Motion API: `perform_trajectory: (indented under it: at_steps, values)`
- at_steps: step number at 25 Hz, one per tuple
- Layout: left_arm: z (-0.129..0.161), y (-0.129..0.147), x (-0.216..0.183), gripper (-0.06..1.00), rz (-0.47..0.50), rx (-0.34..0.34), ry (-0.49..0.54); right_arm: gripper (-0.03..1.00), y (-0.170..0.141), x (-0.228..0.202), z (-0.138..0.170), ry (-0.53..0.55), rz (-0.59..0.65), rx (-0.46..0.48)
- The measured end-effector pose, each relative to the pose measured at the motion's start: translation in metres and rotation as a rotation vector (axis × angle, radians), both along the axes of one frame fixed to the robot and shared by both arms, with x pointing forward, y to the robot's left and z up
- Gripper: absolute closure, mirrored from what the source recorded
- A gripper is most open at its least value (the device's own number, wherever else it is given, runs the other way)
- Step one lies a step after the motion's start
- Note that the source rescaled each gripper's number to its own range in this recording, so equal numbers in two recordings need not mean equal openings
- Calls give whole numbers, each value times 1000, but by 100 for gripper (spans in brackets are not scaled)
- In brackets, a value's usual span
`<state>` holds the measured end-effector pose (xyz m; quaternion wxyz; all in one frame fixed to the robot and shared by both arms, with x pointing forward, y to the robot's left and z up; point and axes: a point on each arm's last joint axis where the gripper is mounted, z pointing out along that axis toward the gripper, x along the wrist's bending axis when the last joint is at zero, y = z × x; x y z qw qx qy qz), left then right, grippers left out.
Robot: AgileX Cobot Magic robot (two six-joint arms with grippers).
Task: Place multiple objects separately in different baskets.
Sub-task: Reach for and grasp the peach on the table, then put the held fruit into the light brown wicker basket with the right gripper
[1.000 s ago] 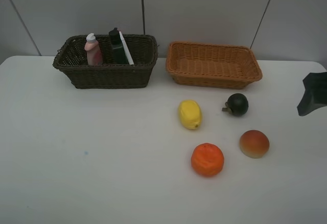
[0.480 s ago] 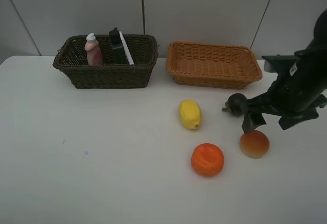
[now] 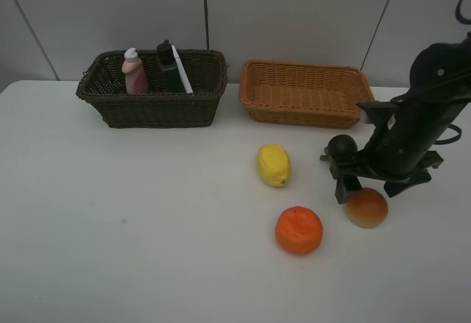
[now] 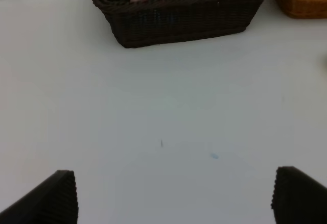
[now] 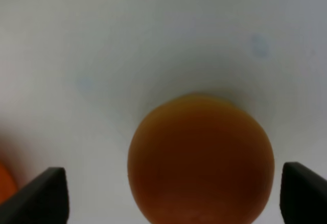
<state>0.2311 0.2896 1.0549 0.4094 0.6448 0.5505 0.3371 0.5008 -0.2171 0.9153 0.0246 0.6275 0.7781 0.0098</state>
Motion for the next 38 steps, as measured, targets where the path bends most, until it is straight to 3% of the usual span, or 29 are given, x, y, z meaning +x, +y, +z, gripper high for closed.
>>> perform_trajectory:
  at_steps: [8,17,19,21,22,23,31,38]
  values:
    - [0,0,0,-5,0,0,0,2,-5,4,-22,49,52,-83]
    - [0,0,0,-5,0,0,0,4,-5,5,-45,108,47,-102]
    - [0,0,0,-5,0,0,0,17,-4,6,-46,116,39,-101]
    - [0,0,0,-5,0,0,0,53,-3,5,-46,124,29,-95]
    - [0,0,0,-5,0,0,0,81,-3,5,-46,128,24,-93]
    - [0,0,0,-5,0,0,0,87,-3,5,-46,130,23,-93]
    - [0,0,0,-5,0,0,0,87,-5,10,-34,188,40,-142]
    - [0,0,0,-5,0,0,0,87,9,67,51,-4,24,-133]
